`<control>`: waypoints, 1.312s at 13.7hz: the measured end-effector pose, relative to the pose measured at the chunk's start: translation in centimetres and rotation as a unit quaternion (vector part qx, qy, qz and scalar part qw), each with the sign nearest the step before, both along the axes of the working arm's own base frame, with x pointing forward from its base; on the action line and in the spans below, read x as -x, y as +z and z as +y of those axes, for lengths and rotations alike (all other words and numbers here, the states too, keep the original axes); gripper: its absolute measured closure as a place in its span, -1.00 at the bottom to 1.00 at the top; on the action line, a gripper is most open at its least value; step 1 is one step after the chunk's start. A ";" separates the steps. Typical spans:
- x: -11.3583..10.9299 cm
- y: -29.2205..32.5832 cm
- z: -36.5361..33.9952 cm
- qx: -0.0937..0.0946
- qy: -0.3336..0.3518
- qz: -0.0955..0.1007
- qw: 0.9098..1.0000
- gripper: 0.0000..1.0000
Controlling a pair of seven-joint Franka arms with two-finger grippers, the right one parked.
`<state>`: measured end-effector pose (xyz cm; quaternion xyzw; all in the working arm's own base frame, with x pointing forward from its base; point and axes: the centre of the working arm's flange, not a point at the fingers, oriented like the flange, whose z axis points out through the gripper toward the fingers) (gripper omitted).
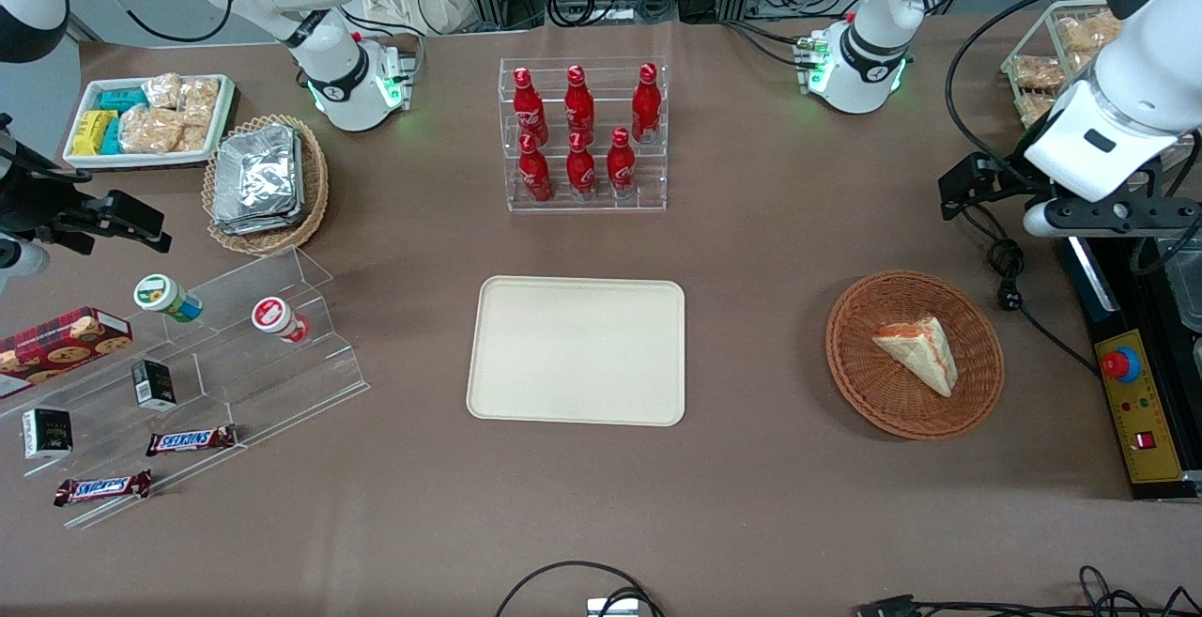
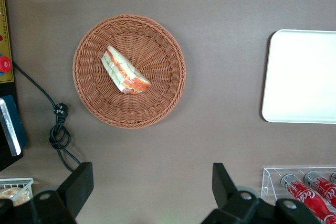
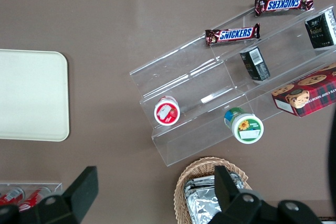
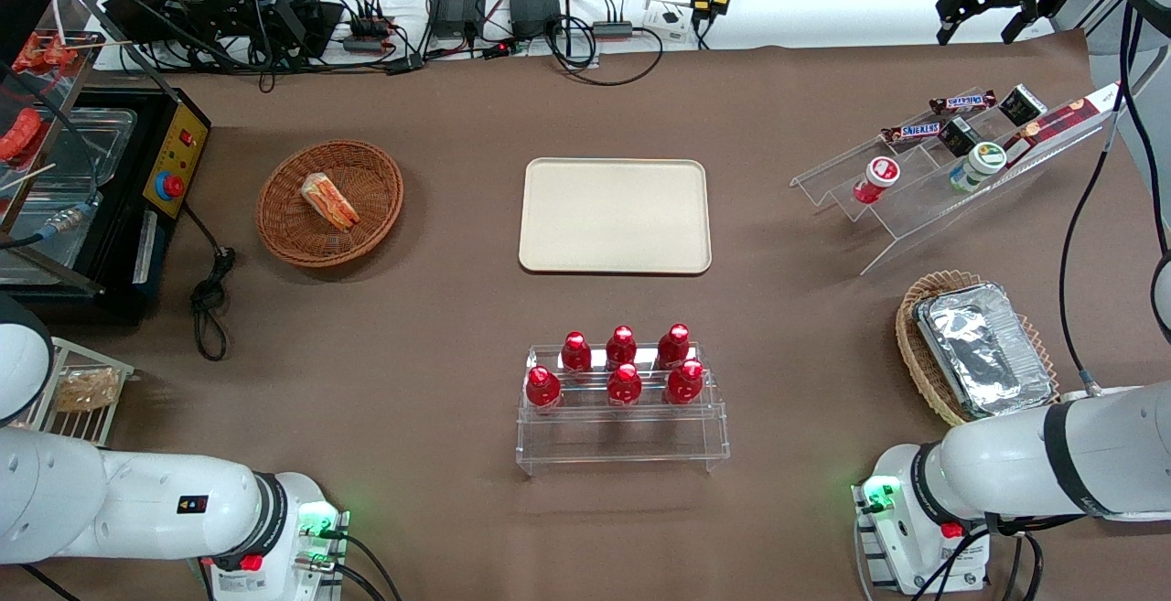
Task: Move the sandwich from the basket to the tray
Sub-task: 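Move the left gripper down over the wrapped sandwich in the wicker basket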
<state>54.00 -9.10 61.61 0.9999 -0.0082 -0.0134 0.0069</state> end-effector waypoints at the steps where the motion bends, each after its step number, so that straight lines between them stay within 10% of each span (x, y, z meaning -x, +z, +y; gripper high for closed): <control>1: 0.0 0.0 0.0 0.000 0.000 0.000 1.000 -1.00; 10: -2.9 -4.4 3.4 -0.031 0.081 -0.055 0.995 -1.00; 18: -6.9 -23.2 8.4 -0.040 0.304 -0.032 0.951 -1.00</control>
